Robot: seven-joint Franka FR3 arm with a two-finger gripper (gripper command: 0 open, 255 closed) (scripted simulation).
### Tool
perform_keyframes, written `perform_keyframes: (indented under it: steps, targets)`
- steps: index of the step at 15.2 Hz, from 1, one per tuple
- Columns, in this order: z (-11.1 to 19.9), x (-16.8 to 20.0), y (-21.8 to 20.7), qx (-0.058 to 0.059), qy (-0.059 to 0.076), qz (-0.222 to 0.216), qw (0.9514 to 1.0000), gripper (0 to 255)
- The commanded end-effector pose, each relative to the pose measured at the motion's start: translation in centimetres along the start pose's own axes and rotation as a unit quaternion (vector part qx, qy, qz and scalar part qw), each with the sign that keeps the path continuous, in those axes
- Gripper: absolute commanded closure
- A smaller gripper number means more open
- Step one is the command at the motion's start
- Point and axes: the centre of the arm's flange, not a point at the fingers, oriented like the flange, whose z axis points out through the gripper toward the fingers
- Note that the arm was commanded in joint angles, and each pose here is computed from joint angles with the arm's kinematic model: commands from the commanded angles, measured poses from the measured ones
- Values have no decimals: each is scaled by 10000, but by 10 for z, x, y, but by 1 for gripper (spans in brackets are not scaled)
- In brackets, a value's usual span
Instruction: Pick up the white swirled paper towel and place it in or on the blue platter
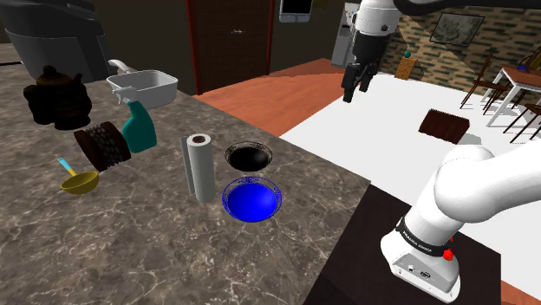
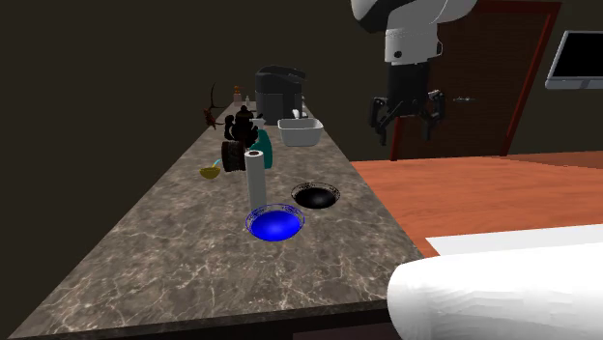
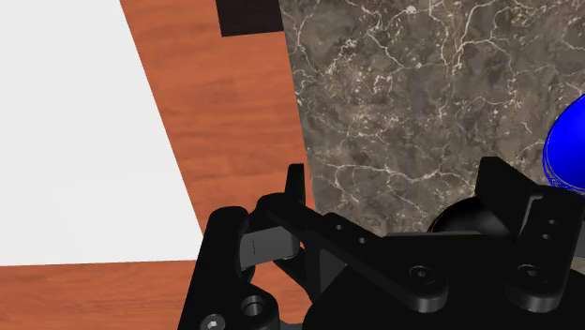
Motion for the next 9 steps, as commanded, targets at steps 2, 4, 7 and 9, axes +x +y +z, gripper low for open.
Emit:
perform_keyframes:
  steps: [2, 4, 7, 9]
  targets:
    - [2, 7, -11, 10, 0, -3, 10000, 0]
    - [5, 21, -32, 31, 0, -8, 10000, 0]
    - [11, 41, -65, 62, 0, -16, 10000, 0]
    - [14, 55, -87, 83, 0, -21, 10000, 0]
